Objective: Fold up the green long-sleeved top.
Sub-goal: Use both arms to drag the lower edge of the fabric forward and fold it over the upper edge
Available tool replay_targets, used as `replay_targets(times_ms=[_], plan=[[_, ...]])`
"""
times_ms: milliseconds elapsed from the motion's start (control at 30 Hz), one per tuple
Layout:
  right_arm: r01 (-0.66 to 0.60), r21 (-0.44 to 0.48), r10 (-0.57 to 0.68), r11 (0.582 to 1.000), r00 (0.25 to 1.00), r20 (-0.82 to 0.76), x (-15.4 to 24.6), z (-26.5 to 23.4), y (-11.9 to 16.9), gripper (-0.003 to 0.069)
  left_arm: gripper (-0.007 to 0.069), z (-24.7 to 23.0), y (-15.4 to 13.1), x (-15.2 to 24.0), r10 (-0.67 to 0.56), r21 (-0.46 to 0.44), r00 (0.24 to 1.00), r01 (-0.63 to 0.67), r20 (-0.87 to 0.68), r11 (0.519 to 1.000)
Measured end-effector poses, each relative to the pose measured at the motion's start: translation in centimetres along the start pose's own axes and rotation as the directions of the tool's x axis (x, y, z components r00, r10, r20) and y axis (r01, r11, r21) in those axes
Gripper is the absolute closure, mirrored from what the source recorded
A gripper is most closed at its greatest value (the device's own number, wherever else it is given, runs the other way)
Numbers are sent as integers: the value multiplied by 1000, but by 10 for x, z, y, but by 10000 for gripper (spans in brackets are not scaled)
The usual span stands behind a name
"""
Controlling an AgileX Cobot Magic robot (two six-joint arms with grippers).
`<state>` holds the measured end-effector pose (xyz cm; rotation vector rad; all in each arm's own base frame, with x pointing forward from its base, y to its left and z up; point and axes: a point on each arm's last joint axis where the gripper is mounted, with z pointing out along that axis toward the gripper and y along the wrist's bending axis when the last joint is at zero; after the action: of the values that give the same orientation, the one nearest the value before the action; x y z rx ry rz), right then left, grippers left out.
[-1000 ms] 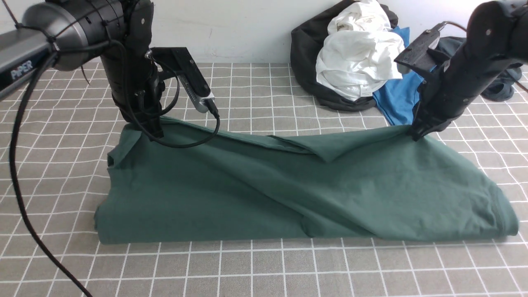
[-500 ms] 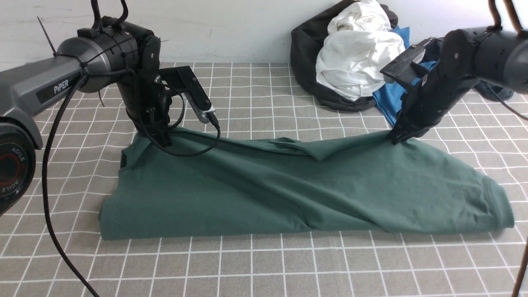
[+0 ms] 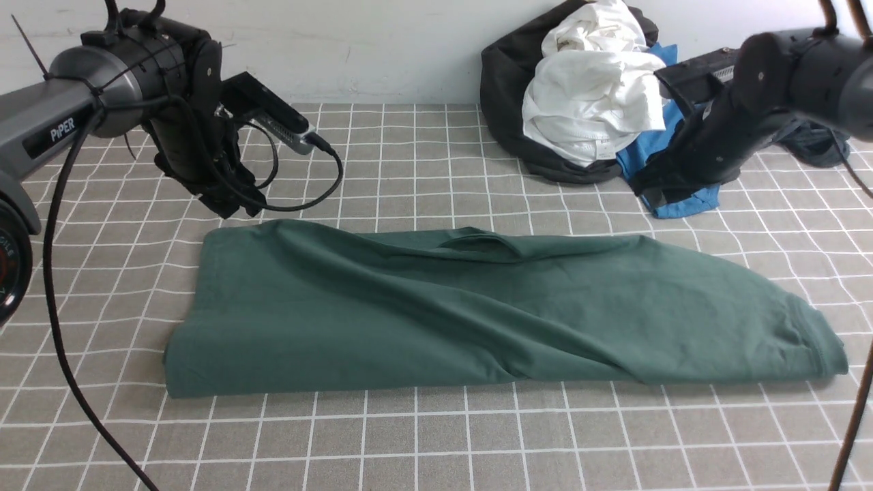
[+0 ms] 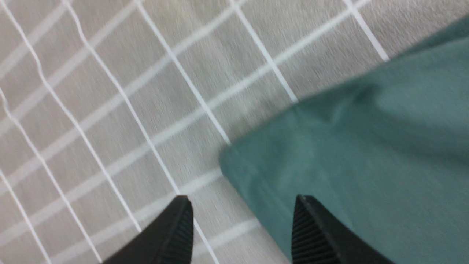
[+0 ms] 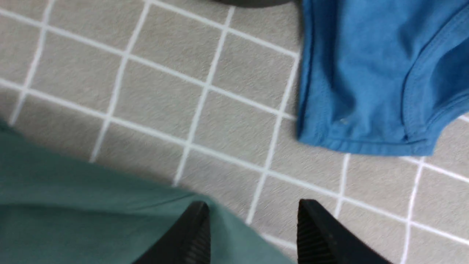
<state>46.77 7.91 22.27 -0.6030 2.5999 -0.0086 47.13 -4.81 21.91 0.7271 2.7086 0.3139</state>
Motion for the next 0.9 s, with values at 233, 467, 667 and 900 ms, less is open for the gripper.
replay_targets(times_ms=[233,467,667,900], plan=[[161,-241,-178,957,982,-54,-4,8,73,395,373,-10,-23,3,-25,96,991,38,-133,995],[230,-245,-234,942,972,13,-9,45,112,458,573,-12,-36,0,-9,186,993,31,-118,982],[145,-112,-127,983,979,158,-23,54,101,467,633,-12,-38,-1,3,210,994,20,-108,977],[-59,43,45,997,960,278,-30,63,54,467,633,-12,-38,-1,4,211,994,19,-107,977]])
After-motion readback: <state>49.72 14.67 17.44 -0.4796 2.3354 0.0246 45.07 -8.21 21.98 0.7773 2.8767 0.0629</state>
